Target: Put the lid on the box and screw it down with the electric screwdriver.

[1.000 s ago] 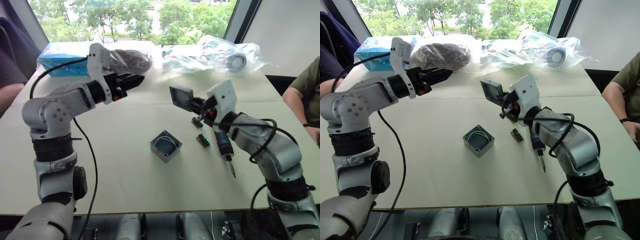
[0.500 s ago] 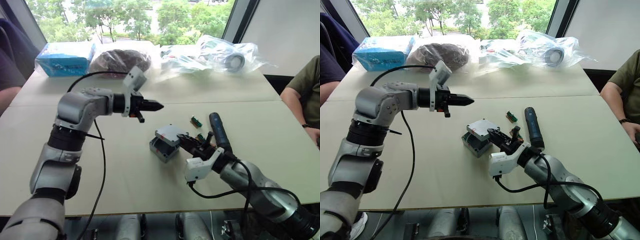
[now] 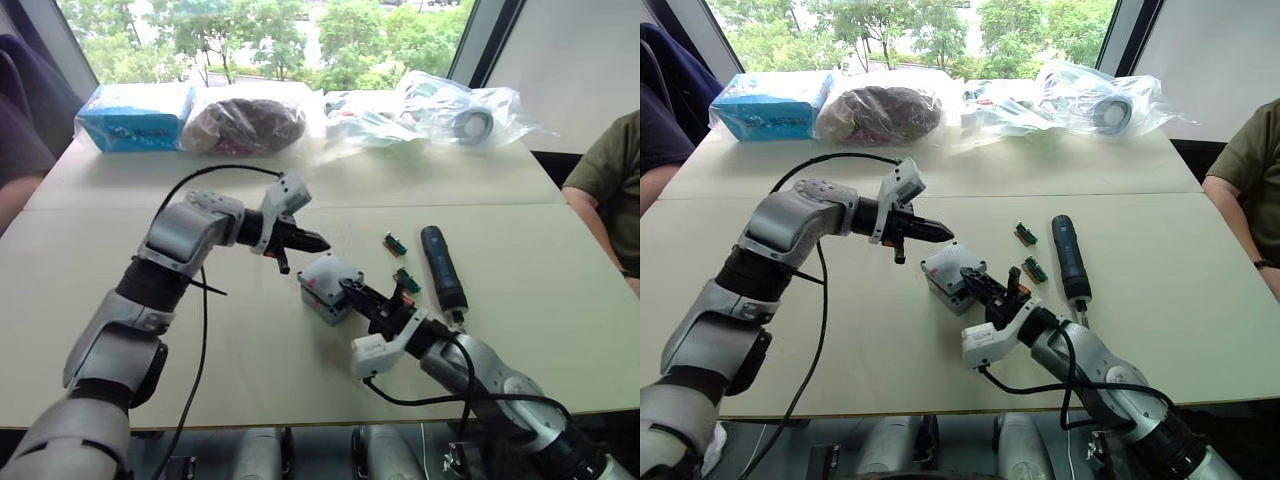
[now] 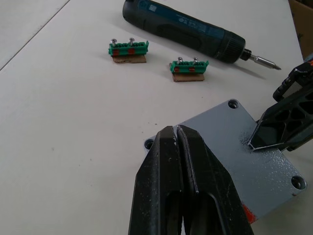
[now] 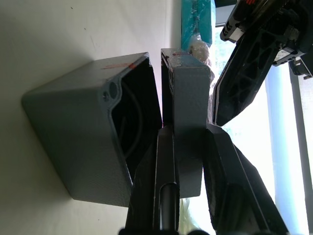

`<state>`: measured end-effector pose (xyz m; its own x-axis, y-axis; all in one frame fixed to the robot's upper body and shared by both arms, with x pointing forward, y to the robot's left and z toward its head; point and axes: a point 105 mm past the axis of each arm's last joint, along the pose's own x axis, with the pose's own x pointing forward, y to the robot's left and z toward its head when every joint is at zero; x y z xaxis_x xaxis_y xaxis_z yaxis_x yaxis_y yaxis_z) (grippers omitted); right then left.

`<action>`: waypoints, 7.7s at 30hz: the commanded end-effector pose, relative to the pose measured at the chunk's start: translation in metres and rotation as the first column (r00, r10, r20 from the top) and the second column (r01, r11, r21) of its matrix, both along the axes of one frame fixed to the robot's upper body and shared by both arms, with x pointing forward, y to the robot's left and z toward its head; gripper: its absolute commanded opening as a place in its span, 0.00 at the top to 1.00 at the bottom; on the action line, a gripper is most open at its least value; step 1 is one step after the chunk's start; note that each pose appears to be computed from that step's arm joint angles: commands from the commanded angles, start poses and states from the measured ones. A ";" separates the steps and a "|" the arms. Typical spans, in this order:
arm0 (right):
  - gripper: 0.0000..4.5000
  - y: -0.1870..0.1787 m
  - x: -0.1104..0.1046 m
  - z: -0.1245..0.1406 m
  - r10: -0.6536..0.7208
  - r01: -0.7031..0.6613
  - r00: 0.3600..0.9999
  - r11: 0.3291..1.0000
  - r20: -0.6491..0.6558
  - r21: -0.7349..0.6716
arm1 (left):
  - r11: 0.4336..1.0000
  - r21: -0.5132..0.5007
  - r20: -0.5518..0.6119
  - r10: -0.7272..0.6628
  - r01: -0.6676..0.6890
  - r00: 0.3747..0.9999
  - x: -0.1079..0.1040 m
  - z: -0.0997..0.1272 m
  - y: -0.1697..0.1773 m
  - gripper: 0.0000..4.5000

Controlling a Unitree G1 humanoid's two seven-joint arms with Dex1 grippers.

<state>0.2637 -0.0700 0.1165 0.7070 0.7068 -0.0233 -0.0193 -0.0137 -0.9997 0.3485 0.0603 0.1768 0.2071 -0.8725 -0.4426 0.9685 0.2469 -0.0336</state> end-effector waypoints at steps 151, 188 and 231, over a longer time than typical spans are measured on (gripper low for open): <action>0.99 -0.070 0.014 0.022 0.255 0.708 0.307 0.583 -0.917 0.399 | 0.994 -0.089 0.069 0.068 -0.061 0.995 -0.029 -0.039 0.036 1.00; 0.40 -0.111 0.040 0.004 0.031 0.797 0.396 0.484 -0.918 0.360 | 0.989 0.007 0.256 -0.142 0.144 0.956 -0.051 -0.002 0.004 1.00; 0.98 -0.101 0.038 0.041 0.111 0.715 0.506 0.502 -0.856 0.487 | 0.997 0.015 0.273 -0.080 0.079 0.959 -0.040 -0.004 0.016 1.00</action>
<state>0.3053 -0.1781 0.1325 0.8385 0.4092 -0.3598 -0.4776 0.8698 -0.1238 0.3097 0.0711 0.1595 0.2385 -0.8769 -0.4173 0.9643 0.1628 0.2090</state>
